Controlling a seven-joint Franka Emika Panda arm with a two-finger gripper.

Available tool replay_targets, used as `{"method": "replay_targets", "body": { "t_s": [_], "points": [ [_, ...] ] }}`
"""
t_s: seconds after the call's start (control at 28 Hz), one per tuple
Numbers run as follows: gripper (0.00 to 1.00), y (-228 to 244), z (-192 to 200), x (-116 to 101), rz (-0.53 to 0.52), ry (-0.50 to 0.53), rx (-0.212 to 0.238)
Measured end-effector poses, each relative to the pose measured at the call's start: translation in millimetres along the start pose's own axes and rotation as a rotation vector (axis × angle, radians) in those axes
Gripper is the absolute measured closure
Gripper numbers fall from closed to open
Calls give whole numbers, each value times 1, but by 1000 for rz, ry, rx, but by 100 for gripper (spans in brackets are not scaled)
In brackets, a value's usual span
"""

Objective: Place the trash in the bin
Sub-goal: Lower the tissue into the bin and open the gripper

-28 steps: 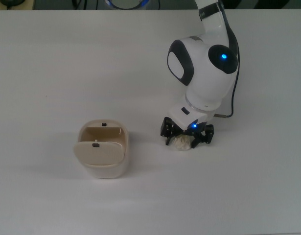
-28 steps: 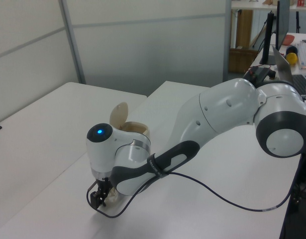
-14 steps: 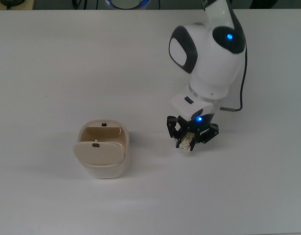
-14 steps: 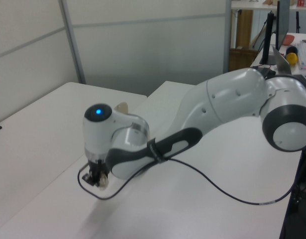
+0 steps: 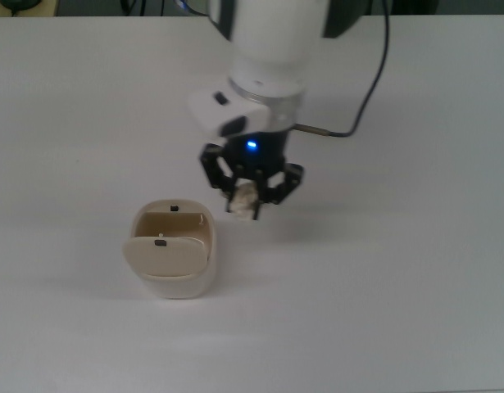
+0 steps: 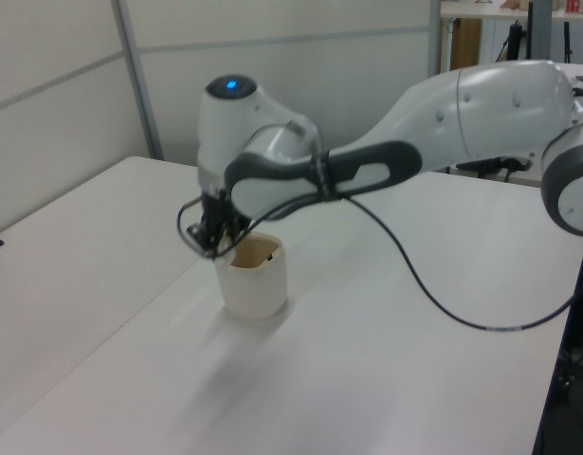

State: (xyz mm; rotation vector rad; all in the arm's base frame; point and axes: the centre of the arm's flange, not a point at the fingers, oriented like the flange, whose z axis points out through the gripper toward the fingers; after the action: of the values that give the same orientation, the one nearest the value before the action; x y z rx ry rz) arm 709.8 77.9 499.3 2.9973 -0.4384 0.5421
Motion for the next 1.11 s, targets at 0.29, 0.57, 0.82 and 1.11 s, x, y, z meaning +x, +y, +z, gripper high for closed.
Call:
{"method": "replay_targets", "body": {
  "t_s": [0.29, 0.57, 0.82, 1.11],
  "points": [
    [63, 103, 18, 29, 76, -20, -51],
    [63, 107, 48, 30, 77, -47, -60],
    [52, 95, 45, 29, 92, -42, -51],
    [19, 97, 26, 37, 99, -9, -42]
  ]
}}
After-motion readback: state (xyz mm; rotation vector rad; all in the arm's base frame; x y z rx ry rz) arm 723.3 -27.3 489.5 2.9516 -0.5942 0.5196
